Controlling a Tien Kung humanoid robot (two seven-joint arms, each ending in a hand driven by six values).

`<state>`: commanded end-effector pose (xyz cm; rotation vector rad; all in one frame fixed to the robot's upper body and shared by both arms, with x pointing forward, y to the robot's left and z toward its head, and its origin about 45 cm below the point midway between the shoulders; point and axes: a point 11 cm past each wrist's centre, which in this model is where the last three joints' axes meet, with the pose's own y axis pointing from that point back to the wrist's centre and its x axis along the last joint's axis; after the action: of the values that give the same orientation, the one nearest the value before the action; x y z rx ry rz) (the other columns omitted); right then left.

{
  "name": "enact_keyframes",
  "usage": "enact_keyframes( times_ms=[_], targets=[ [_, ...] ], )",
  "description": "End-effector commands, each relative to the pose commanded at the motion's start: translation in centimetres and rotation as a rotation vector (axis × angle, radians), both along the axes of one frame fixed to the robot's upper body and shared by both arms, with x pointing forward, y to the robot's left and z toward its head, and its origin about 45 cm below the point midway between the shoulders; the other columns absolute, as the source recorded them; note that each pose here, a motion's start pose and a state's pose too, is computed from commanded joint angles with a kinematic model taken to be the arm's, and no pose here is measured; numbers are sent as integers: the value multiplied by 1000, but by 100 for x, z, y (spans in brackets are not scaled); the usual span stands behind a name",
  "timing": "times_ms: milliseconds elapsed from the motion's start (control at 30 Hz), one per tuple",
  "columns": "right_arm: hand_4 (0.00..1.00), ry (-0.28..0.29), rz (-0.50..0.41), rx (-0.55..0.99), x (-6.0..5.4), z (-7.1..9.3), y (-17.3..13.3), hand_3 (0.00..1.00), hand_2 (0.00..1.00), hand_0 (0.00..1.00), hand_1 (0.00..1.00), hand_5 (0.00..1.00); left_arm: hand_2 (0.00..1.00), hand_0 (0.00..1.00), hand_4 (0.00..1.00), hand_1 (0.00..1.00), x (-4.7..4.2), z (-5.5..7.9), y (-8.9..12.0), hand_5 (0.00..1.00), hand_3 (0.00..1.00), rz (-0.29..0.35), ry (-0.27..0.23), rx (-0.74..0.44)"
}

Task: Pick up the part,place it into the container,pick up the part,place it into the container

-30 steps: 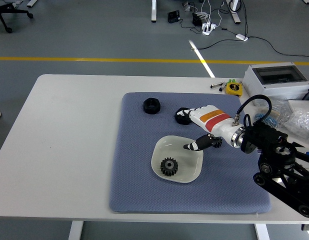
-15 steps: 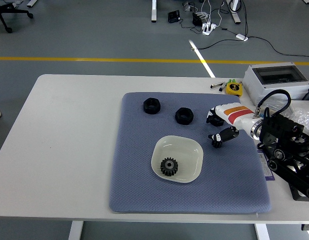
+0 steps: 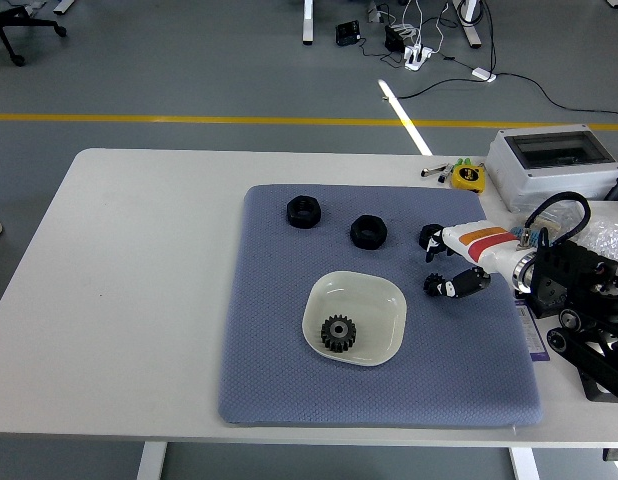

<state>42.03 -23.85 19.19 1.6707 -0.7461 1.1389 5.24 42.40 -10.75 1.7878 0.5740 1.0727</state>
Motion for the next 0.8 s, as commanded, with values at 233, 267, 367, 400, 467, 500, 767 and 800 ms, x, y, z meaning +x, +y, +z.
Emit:
enact_keyframes(
  times_ms=[233, 267, 367, 400, 467, 500, 767, 800],
  targets=[
    [792, 17, 3, -11, -33, -46, -25, 646, 715, 496, 623, 221, 564, 662, 641, 536, 4, 0, -1, 613, 564, 0, -2, 0],
    [792, 18, 6, -9, -39, -45, -20, 646, 715, 496, 623, 221, 564, 662, 641, 536, 3, -1, -3, 613, 564, 0, -1, 0],
    [792, 13, 14, -4, -46, -18, 3, 646, 715, 496, 623, 221, 564, 662, 641, 536, -7, -2, -3, 613, 564, 1, 1, 0],
    [792, 9, 17, -2, -47, -4, 13, 646, 715, 496, 623, 221, 564, 662, 641, 536, -9, -2, -3, 613, 564, 0, 2, 0],
    [796, 3, 23, 1, -51, 25, 32, 649, 717, 496, 623, 218, 565, 662, 640, 537, -15, -2, 0, 611, 563, -1, 4, 0],
    [796, 2, 26, 2, -53, 33, 37, 649, 717, 496, 623, 218, 565, 662, 640, 537, -18, -2, 1, 611, 563, -2, 5, 1],
    [798, 16, 26, -5, -70, 0, 26, 655, 717, 496, 623, 219, 566, 662, 640, 537, -33, -3, 4, 612, 563, -2, 8, 2],
    [798, 17, 25, -5, -71, -9, 24, 655, 717, 496, 623, 219, 566, 662, 640, 537, -33, -3, 4, 612, 563, -2, 8, 2]
  ],
)
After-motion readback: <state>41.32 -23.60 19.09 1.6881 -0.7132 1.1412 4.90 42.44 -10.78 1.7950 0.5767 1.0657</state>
